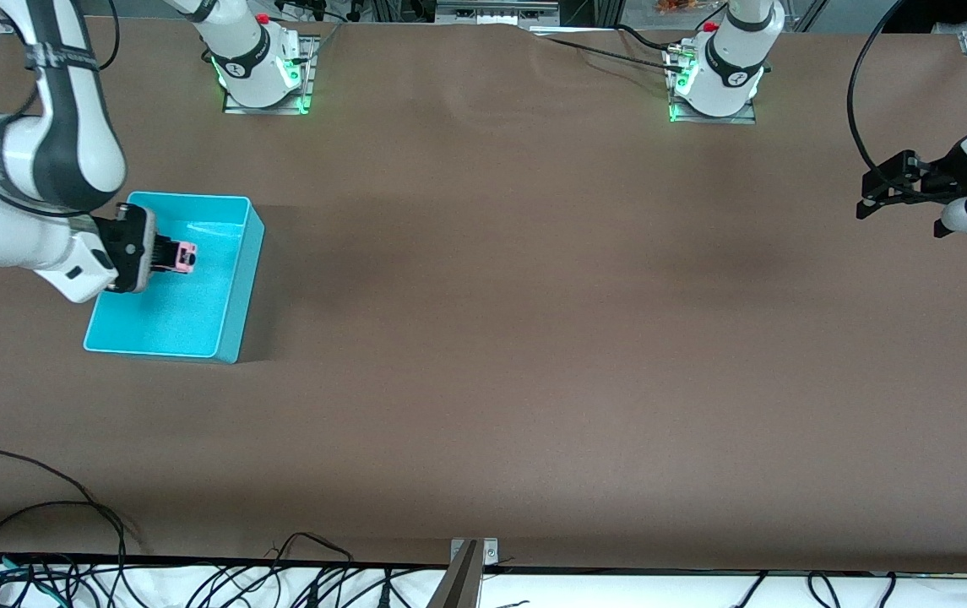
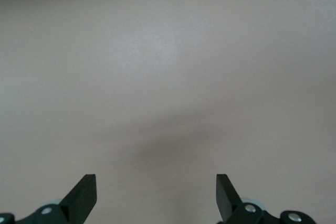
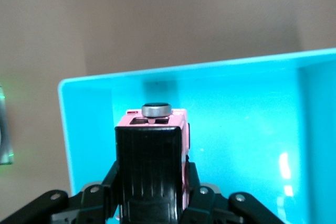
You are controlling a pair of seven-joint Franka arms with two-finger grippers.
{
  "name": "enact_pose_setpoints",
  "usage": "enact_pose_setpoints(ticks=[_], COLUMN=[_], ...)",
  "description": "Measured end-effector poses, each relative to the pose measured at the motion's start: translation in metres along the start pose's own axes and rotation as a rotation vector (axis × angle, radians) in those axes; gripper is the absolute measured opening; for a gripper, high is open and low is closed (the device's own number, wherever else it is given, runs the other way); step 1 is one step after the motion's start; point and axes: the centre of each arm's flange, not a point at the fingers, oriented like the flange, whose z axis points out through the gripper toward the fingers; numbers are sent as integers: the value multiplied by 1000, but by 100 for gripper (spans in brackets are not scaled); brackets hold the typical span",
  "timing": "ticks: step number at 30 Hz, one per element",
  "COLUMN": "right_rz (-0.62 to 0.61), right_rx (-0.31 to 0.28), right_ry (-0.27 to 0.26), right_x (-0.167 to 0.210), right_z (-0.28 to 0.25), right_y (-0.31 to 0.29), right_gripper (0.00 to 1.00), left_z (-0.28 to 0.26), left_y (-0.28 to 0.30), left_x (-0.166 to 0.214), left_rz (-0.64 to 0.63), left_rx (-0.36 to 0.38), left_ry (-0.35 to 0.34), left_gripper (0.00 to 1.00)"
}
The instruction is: Wind and store pink jeep toy
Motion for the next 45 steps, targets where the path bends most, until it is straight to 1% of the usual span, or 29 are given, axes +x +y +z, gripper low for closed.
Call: enact_pose_setpoints(ticks=[3, 5, 8, 11, 21, 29, 30, 31, 35, 36, 37, 40, 41, 45], right_rz=[-12, -27, -45, -53, -55, -53, -53, -54, -54, -55, -55, -59, -61, -71], right_rx=[-15, -35, -61, -72, -90, -83, -84, -85, -90, -92, -95, -113, -122, -162], right_ry=[-3, -6, -11, -15, -23, -25, -25, -25, -25, -24, -24, -21, -20, -10], right_x=[-6, -10, -15, -18, -23, -24, -24, -24, -24, -24, -23, -22, -21, -15], right_z=[30, 48, 70, 87, 118, 127, 127, 127, 125, 124, 123, 115, 110, 81], right_y=[-5, -9, -15, -21, -36, -40, -40, -40, -40, -39, -39, -36, -35, -27], right_gripper=[51, 51, 51, 51, 51, 51, 52, 59, 77, 79, 83, 97, 100, 100], left_z=[0, 0, 1, 1, 1, 1, 2, 2, 2, 2, 2, 2, 2, 2], left_y=[0, 0, 1, 1, 1, 1, 1, 1, 1, 1, 1, 1, 1, 1], left_x=[0, 0, -1, -1, -1, -2, -2, -2, -2, -2, -2, -2, -2, -2], left_rz=[0, 0, 1, 1, 1, 1, 1, 1, 1, 1, 1, 1, 1, 1], left_rx=[0, -1, -2, -3, -3, -3, -3, -3, -4, -4, -4, -4, -4, -4], left_ry=[-1, -5, -12, -14, -15, -16, -17, -17, -18, -19, -19, -19, -19, -19], left_gripper=[100, 100, 100, 100, 100, 100, 100, 100, 100, 100, 100, 100, 100, 100])
